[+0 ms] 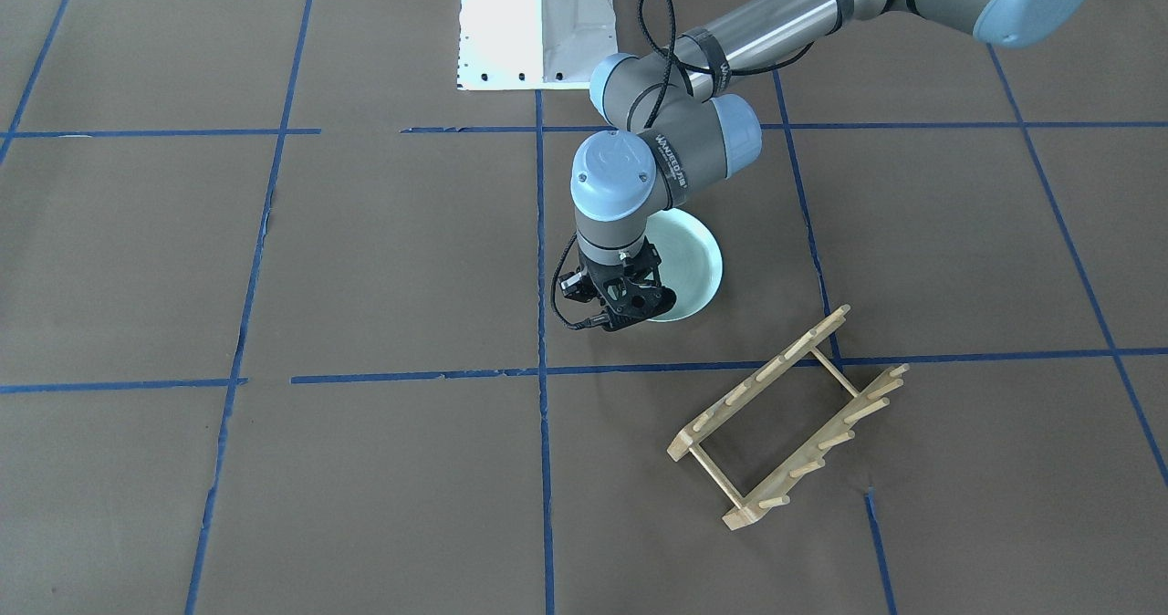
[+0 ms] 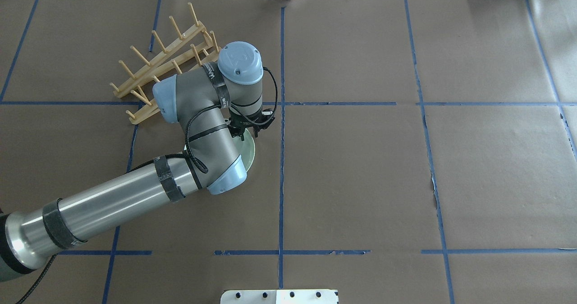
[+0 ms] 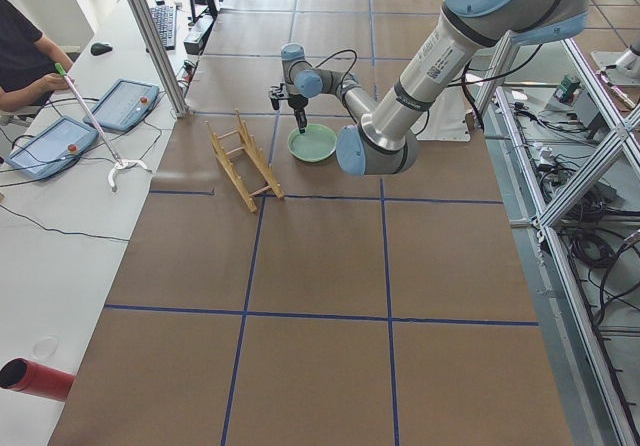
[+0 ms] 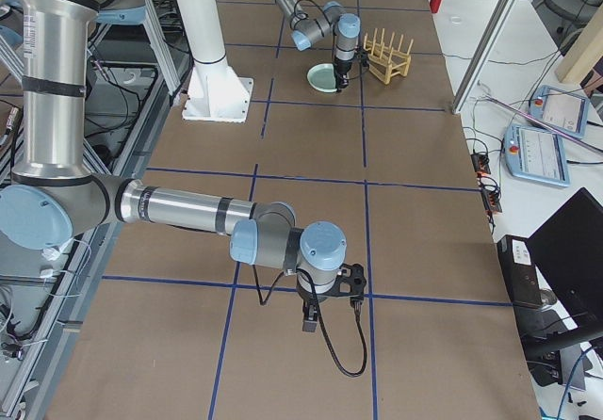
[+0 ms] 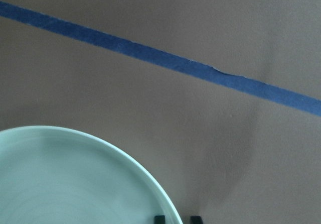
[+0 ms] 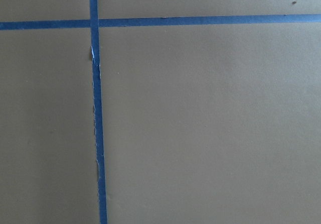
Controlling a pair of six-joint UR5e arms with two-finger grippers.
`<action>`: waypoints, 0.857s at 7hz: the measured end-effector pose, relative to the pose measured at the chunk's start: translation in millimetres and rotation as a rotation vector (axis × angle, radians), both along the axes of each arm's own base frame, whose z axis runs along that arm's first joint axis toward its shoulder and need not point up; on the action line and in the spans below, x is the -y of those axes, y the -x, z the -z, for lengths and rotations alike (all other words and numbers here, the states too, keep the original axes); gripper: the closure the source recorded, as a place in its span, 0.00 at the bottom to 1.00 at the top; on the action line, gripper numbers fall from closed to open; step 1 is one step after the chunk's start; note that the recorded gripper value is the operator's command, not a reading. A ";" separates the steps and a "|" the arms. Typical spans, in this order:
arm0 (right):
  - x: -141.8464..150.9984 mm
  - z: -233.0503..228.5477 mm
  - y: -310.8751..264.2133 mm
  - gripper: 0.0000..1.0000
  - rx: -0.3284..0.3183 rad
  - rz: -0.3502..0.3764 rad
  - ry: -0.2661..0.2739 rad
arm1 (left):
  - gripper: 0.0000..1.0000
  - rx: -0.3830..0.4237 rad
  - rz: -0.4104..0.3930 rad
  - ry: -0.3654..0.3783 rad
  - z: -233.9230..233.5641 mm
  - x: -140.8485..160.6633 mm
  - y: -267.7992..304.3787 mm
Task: Place plate on rack
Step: 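Close the left gripper on the plate rim and lift it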
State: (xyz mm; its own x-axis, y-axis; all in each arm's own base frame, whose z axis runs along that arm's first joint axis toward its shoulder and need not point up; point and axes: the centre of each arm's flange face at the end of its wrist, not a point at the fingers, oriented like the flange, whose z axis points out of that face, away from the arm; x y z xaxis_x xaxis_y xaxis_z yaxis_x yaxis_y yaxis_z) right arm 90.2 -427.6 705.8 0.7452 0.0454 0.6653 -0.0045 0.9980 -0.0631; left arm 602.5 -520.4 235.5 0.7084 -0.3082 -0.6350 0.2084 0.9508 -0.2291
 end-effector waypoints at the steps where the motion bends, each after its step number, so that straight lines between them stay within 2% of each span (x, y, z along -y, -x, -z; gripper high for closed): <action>1: 0.0 0.0 0.0 0.00 0.000 0.000 0.000 | 1.00 0.000 0.014 0.014 -0.4 1.1 1.9; 3: 0.0 0.0 0.0 0.00 0.000 0.000 0.000 | 1.00 -0.043 0.072 0.060 21.6 15.0 31.9; 4: 0.0 -0.1 0.0 0.00 0.000 0.000 0.000 | 1.00 -0.111 0.133 0.068 55.5 30.3 79.8; 6: -0.1 -0.3 0.0 0.00 0.000 0.000 0.001 | 1.00 -0.279 0.272 0.028 117.9 34.5 184.7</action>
